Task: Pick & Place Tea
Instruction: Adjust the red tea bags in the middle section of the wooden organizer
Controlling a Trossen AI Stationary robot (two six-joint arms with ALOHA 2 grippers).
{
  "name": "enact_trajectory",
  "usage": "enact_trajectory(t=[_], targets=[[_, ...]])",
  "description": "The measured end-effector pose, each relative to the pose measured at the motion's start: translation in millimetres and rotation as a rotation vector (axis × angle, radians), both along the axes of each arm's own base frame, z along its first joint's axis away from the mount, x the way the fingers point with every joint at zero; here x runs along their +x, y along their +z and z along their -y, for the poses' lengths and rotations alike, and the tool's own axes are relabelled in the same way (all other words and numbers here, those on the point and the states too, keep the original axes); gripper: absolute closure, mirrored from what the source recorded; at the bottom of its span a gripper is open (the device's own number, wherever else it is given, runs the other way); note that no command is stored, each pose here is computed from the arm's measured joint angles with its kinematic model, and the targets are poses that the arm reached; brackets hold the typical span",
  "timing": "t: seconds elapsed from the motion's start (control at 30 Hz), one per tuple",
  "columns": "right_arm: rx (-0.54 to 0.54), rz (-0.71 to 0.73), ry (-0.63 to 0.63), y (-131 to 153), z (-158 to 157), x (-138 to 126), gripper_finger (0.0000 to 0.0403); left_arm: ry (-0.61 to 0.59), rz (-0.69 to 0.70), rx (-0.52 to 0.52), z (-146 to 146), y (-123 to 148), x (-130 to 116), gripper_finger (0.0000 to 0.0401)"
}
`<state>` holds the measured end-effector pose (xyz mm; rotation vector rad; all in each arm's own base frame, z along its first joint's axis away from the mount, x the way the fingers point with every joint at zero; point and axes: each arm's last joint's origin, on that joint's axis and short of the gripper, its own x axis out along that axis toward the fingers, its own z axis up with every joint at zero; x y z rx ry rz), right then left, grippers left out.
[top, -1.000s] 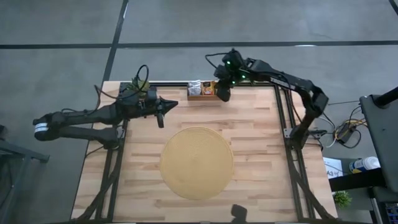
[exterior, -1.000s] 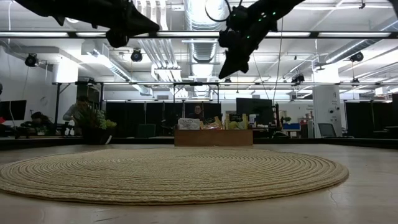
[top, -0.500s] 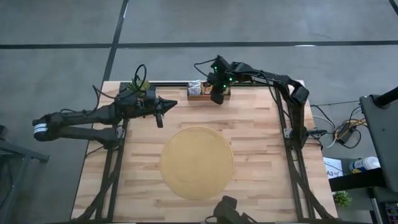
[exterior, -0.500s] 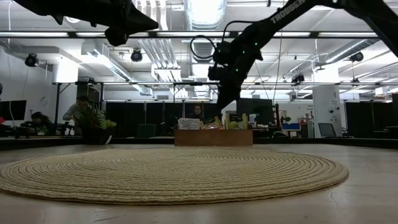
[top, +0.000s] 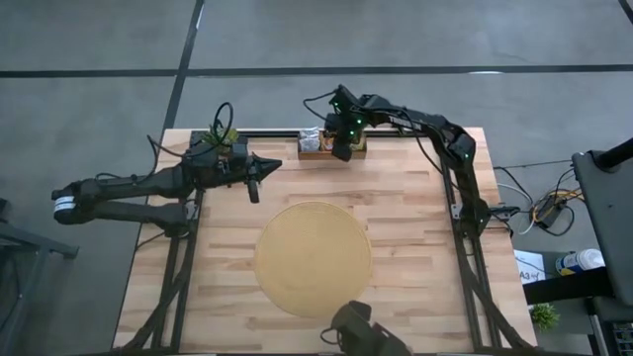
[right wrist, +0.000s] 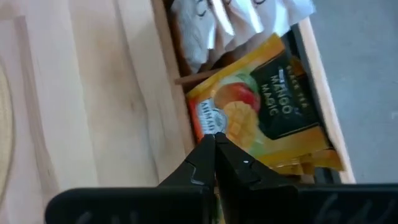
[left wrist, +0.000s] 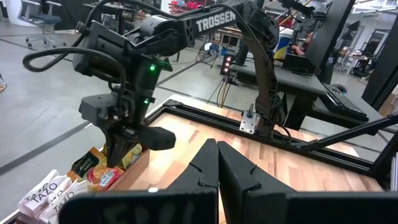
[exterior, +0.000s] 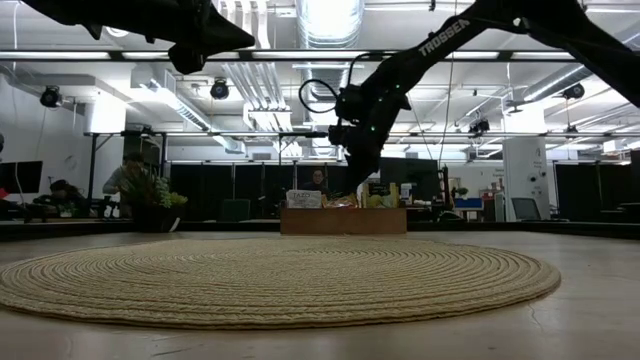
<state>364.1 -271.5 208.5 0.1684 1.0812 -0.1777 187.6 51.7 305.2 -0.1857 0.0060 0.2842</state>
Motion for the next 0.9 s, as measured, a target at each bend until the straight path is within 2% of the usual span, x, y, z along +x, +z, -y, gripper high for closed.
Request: enact_trajectory(t=[0.9], targets=[[-0.025, -0.054, 0.046, -20.9, 2.8, -6.3, 0.0394, 0.0, -0.003, 0.006, 0.0, -0.1, 0.0, 0.0401]])
